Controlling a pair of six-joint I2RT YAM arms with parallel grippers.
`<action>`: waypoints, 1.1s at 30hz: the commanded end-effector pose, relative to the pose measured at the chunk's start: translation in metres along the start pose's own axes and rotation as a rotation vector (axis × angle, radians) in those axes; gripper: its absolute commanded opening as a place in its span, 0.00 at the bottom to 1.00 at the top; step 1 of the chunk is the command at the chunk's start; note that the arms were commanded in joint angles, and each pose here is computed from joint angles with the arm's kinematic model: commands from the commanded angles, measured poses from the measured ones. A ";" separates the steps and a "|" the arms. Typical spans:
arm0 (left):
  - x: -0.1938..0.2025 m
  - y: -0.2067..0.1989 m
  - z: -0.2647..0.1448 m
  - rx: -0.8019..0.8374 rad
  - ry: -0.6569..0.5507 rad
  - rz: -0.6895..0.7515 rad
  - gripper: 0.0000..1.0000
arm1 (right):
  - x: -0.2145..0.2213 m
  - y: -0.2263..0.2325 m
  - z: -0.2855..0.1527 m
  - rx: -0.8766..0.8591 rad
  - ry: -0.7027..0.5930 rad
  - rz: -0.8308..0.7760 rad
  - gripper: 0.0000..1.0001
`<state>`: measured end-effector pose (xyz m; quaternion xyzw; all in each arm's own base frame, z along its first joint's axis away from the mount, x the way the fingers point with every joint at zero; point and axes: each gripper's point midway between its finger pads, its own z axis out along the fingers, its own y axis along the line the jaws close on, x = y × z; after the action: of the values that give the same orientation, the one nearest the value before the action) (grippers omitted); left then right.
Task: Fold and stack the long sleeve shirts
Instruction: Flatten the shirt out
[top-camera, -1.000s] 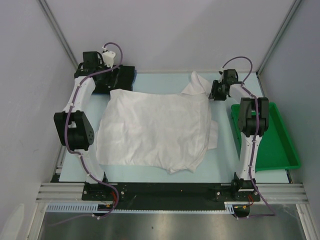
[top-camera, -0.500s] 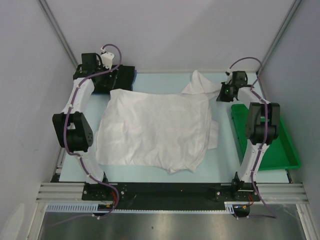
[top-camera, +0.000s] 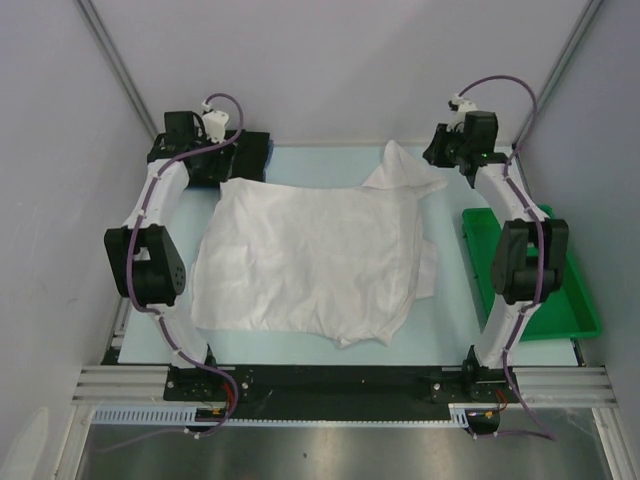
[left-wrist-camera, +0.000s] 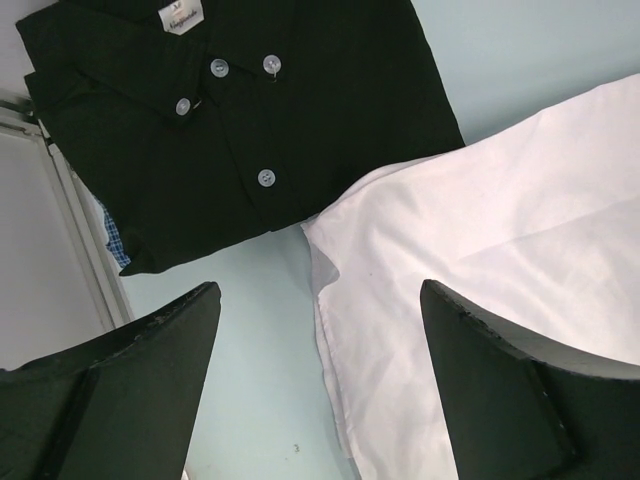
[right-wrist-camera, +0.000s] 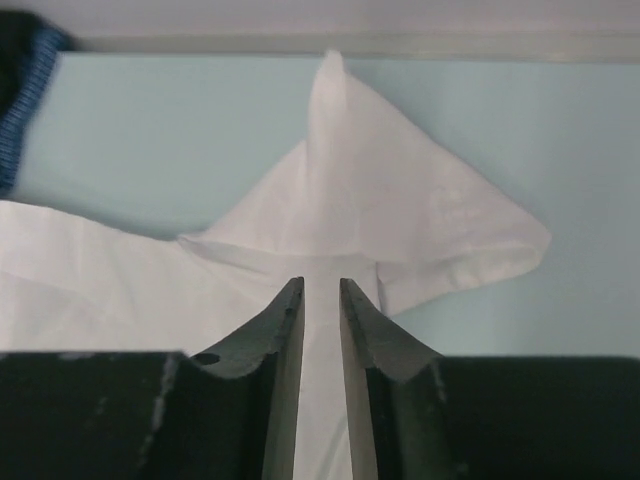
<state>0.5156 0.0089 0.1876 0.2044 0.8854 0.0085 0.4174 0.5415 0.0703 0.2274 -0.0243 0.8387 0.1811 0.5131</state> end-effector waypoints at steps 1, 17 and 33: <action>-0.032 0.011 -0.037 -0.051 -0.105 0.003 0.87 | 0.052 -0.046 0.045 0.158 0.145 -0.051 0.32; -0.018 0.025 -0.039 -0.081 -0.070 -0.011 0.87 | 0.122 -0.076 0.092 0.246 0.287 -0.112 0.57; -0.017 0.031 -0.044 -0.094 -0.072 -0.010 0.87 | 0.171 -0.093 0.107 0.300 0.405 -0.130 0.31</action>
<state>0.5079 0.0304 0.2071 0.1863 0.8819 0.0263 0.4322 0.5709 0.0495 0.0269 -0.0391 0.9325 0.0267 0.3582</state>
